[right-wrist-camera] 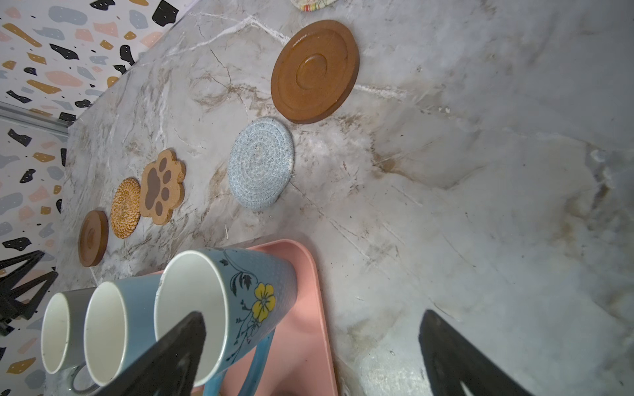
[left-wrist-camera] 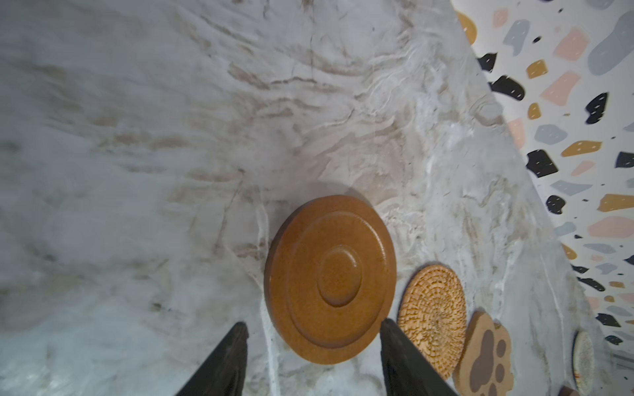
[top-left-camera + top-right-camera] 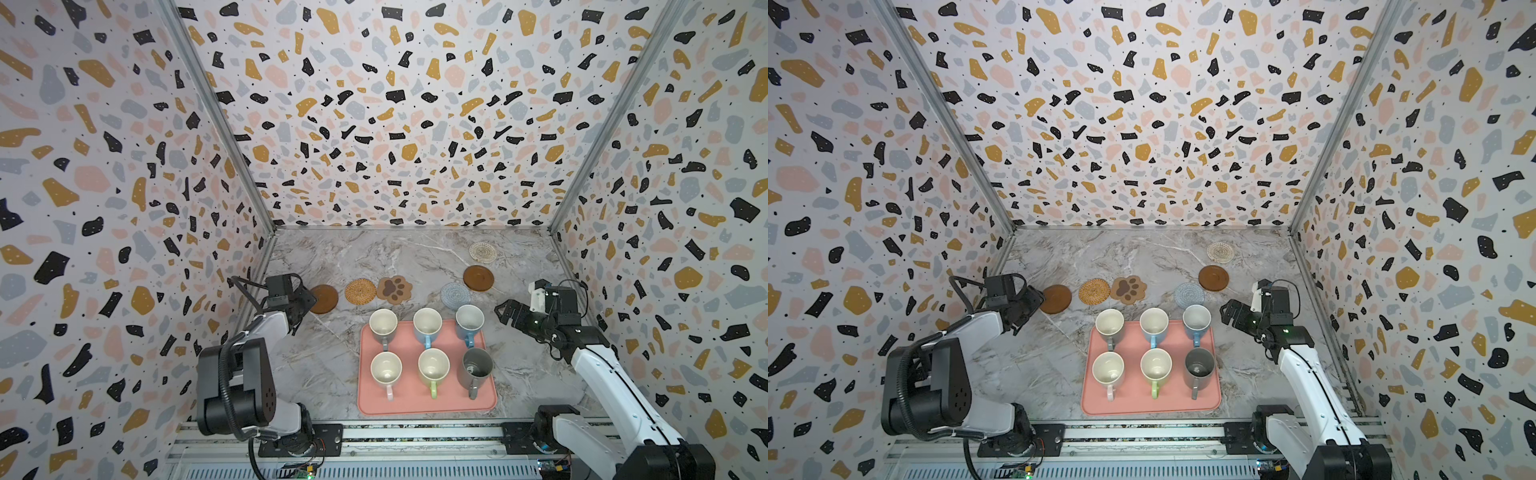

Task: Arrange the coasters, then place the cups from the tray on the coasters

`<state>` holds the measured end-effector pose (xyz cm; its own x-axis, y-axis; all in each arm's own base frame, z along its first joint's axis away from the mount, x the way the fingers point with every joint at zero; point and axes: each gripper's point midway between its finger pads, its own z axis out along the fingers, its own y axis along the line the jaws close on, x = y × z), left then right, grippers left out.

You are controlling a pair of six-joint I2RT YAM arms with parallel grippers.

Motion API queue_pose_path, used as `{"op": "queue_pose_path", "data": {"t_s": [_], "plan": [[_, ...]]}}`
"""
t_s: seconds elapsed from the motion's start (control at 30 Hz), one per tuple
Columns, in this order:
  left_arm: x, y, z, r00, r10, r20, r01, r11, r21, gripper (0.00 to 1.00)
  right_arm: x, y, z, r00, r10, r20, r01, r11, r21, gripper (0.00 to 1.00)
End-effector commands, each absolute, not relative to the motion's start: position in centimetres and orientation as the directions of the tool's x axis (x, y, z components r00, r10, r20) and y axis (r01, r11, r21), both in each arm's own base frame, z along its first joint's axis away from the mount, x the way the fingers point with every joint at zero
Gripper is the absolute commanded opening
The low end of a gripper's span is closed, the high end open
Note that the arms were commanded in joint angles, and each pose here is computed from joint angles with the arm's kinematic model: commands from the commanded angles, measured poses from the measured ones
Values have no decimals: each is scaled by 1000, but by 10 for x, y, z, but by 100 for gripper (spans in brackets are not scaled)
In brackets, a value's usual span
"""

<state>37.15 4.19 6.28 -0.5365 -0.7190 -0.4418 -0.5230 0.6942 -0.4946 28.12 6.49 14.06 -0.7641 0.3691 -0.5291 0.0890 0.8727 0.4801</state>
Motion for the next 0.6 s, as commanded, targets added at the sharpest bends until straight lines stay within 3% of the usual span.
{"op": "queue_pose_path", "data": {"t_s": [0.0,0.57], "plan": [[369,36,48,-582,-692,-427,-494,718,-490,60,284,63,155,-749,374,-548,96,878,468,99],[373,19,19,-638,-676,-368,-457,717,-526,42,288,70,154,-757,368,-539,104,883,457,99]]}}
